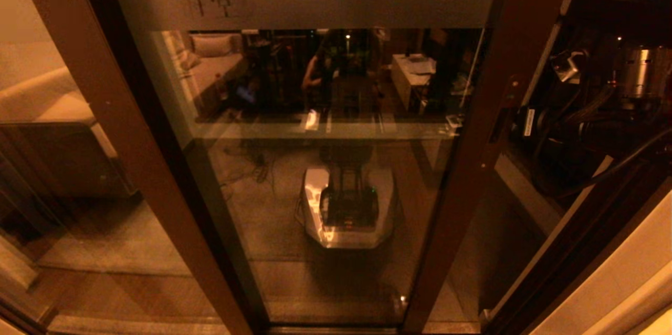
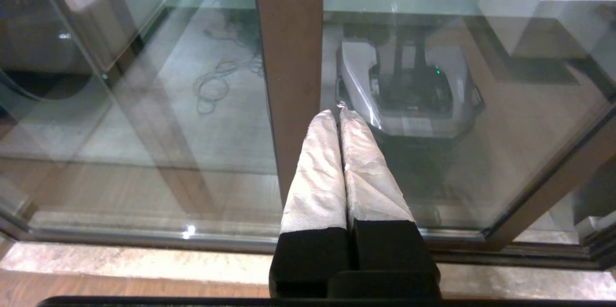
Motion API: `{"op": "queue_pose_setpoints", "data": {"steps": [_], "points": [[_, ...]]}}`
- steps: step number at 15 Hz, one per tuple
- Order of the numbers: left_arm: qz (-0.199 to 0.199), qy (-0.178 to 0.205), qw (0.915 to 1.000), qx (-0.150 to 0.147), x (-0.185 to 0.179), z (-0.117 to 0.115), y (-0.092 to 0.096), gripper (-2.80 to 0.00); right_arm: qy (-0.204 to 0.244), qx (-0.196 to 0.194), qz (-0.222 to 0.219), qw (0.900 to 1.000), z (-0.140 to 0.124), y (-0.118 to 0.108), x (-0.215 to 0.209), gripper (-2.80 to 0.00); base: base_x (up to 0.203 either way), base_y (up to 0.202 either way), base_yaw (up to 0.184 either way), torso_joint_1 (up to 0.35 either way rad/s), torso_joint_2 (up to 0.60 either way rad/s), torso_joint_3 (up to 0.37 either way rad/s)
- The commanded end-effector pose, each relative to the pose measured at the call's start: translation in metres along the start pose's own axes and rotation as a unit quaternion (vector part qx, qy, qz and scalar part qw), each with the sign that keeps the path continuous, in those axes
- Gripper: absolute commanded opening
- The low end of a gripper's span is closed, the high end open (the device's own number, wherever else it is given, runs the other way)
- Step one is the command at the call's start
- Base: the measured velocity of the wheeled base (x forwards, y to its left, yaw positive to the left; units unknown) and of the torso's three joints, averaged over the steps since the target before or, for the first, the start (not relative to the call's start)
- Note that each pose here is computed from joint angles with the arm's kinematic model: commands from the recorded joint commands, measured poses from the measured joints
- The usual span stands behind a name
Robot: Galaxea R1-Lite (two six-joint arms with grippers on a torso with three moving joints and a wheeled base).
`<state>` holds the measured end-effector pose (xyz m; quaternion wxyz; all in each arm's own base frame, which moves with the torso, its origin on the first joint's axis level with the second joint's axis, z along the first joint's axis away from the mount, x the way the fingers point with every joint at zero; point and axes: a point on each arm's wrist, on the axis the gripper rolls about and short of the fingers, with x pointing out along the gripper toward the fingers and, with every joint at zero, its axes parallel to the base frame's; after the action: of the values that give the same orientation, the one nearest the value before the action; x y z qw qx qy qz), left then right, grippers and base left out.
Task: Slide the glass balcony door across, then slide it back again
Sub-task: Open the slid door
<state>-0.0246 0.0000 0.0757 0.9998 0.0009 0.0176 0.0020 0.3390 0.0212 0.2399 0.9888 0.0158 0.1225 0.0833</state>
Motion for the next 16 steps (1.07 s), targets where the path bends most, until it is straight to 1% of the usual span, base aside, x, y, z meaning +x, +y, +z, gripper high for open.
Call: {"op": "queue_pose_setpoints", "data": {"steps": [1,4,7,10,12,14,16], "points": [[0.0,-0.001,1.0,0.0,0.0,0.0,0.0,-2.8,-0.001,-0.001,0.0,1.0,0.0,0.005,0.001,-2.8,0.0,0.0,0.0,0.0,0.0,0.0],[0.0,0.0,1.0,0.0,0.0,0.0,0.0,-2.8,0.002,-0.004,0.011,1.0,-0.001,0.014,0.005,-2.8,0.0,0.0,0.0,0.0,0.0,0.0],[0.0,0.0,1.0,0.0,0.0,0.0,0.0,-2.8,0.0,0.003,0.023,1.0,0.0,0.023,0.005,-2.8,0.0,0.0,0.0,0.0,0.0,0.0],[0.0,0.0,1.0,0.0,0.0,0.0,0.0,-2.8,-0.002,0.004,0.009,1.0,0.001,0.032,0.009,-2.8,0.0,0.0,0.0,0.0,0.0,0.0],[0.0,-0.001,1.0,0.0,0.0,0.0,0.0,-2.8,-0.003,0.003,0.01,1.0,-0.001,0.033,0.012,-2.8,0.0,0.0,0.0,0.0,0.0,0.0],[0.0,-0.001,1.0,0.0,0.0,0.0,0.0,-2.8,-0.005,0.002,0.016,1.0,0.0,0.038,0.012,-2.8,0.0,0.0,0.0,0.0,0.0,0.0],[0.0,-0.001,1.0,0.0,0.0,0.0,0.0,-2.8,-0.004,0.0,0.029,1.0,-0.001,0.049,0.012,-2.8,0.0,0.0,0.0,0.0,0.0,0.0]]}}
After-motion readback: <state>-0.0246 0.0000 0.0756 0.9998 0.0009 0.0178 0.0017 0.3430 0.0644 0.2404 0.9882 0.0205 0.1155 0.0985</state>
